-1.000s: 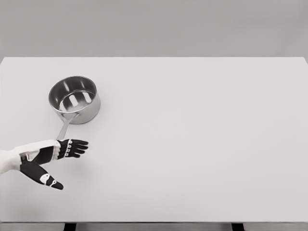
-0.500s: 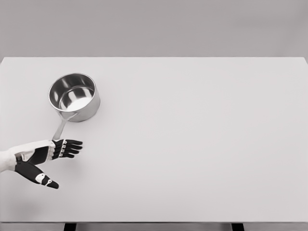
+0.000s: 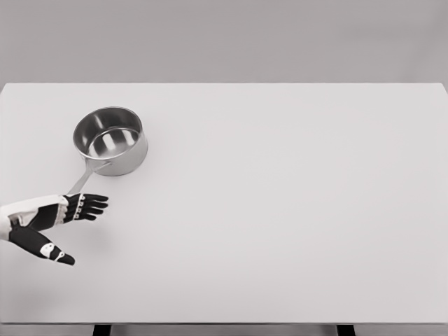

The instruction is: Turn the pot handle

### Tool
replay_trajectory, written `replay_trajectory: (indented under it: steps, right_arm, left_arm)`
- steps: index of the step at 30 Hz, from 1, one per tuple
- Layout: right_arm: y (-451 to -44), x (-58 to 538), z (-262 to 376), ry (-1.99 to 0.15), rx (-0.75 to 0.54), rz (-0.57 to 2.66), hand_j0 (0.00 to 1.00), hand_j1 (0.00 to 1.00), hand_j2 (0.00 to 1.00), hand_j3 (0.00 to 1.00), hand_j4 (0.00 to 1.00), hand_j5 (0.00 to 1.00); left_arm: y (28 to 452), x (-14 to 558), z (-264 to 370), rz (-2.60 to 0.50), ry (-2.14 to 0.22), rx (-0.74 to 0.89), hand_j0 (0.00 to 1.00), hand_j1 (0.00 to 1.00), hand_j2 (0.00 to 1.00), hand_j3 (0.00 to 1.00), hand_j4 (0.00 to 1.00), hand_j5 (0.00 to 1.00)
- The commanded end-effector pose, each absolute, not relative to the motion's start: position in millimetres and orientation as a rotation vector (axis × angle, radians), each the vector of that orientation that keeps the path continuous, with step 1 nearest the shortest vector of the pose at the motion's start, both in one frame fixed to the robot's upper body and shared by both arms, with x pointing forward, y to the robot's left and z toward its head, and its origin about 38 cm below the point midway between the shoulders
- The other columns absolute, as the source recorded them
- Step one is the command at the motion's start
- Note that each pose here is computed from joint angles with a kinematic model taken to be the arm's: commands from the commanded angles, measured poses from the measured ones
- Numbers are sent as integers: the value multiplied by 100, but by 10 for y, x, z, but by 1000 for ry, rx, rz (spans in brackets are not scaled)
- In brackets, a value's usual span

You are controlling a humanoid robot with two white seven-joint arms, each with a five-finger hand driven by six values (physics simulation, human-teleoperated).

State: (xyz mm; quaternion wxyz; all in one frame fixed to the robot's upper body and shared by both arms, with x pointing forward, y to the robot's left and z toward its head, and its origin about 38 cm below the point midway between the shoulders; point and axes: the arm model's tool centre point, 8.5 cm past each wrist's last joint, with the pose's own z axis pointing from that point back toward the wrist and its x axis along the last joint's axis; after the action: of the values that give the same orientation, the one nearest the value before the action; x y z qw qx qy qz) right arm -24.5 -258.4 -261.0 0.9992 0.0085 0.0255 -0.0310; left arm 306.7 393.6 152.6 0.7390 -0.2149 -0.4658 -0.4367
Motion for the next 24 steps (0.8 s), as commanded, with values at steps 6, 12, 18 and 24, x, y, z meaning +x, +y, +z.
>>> replay_trajectory:
  steps: [6, 12, 18, 24]
  right_arm:
    - [-2583, -245, -2610, 51, 17, -63, 100, 100, 100, 100, 100, 100]
    - [-2583, -247, -2610, 53, 17, -62, 100, 100, 100, 100, 100, 100]
    - [-2583, -247, -2610, 53, 17, -62, 100, 100, 100, 100, 100, 100]
    - [-2583, -245, -2610, 51, 17, -62, 100, 100, 100, 100, 100, 100]
  left_arm:
    - [4021, 3091, 1561, -950, -1021, -447, 100, 100, 100, 100, 100, 100]
    - [4057, 3084, 1584, -955, -1015, -435, 100, 100, 100, 100, 100, 100]
    - [4082, 3107, 1644, -963, -1023, -420, 100, 100, 100, 100, 100, 100]
    - [4105, 3129, 1694, -976, -1031, -401, 100, 100, 100, 100, 100, 100]
